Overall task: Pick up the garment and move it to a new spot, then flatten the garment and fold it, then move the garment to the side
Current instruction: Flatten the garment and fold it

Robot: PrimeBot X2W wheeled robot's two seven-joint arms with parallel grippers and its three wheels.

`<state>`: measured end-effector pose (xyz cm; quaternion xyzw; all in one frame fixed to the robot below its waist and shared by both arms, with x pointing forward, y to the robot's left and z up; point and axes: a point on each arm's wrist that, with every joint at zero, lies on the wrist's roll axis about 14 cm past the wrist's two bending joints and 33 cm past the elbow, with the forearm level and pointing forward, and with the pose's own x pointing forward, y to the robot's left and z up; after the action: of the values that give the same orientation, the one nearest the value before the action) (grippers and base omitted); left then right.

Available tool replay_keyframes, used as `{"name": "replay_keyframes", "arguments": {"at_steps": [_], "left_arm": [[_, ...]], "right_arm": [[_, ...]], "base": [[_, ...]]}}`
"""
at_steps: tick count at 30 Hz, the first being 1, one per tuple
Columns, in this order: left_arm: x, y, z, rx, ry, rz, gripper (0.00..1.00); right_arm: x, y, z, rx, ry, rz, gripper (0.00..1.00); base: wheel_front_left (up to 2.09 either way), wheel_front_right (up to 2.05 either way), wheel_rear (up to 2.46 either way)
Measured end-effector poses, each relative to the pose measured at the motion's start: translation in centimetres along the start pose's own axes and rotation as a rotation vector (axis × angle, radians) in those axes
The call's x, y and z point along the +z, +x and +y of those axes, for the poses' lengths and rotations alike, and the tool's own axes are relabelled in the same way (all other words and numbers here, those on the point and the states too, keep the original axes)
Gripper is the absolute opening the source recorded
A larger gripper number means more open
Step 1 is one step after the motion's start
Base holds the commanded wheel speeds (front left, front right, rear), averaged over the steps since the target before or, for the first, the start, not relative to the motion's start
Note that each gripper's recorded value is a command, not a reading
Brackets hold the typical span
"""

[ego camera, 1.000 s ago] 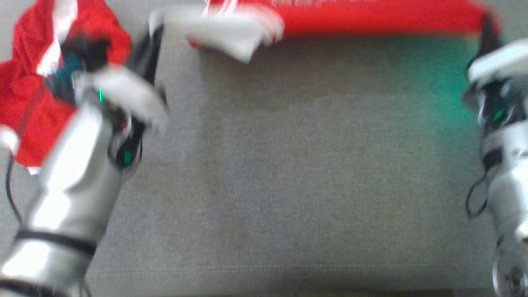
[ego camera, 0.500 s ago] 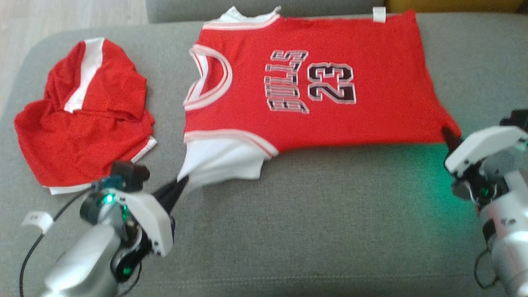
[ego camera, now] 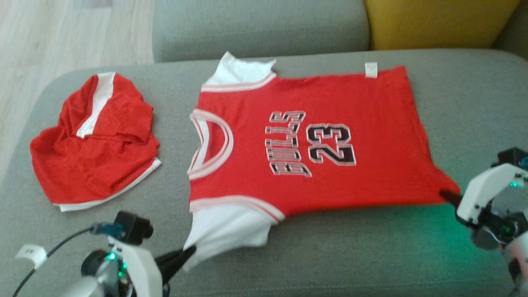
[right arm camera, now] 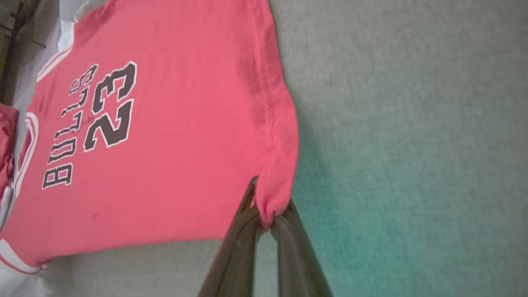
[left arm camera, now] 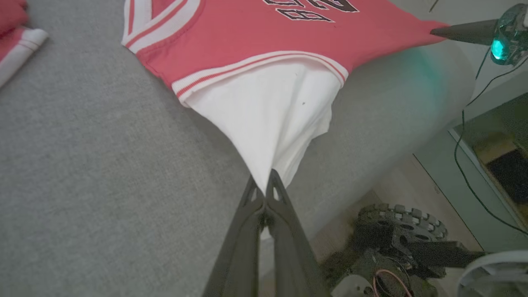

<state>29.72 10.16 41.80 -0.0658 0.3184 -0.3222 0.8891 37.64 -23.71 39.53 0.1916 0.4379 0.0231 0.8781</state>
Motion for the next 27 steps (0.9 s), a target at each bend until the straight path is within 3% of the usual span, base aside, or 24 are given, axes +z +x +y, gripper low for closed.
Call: {"name": "replay_keyframes", "arguments": {"at_steps": [7,12,19,27], "left_arm": [[-1.6,-2.1,-1.6,-0.059,-0.028,0.081,0.0],[-2.0,-2.8,-2.6,-0.094,-0.061,0.114,0.0],[-0.4,-2.9,-2.4,-0.093,-0.059,0.077,0.0],[4.5,-1.4,-0.6,-0.073,0.031,0.035,0.0]], "right_arm": [[-4.0,-2.0,-1.9,-0.02,-0.031,0.18,0.0],[-5.0,-2.6,-2.2,-0.013,-0.027,0.216,0.0],[-2.7,-2.8,-2.3,-0.012,-0.008,0.152,0.0],[0.5,-1.7,-1.1,-0.035,-0.06,0.127,0.0]], "base": [[0.0,0.0,0.0],[0.0,0.0,0.0],[0.0,0.0,0.0],[0.0,0.0,0.0]]}}
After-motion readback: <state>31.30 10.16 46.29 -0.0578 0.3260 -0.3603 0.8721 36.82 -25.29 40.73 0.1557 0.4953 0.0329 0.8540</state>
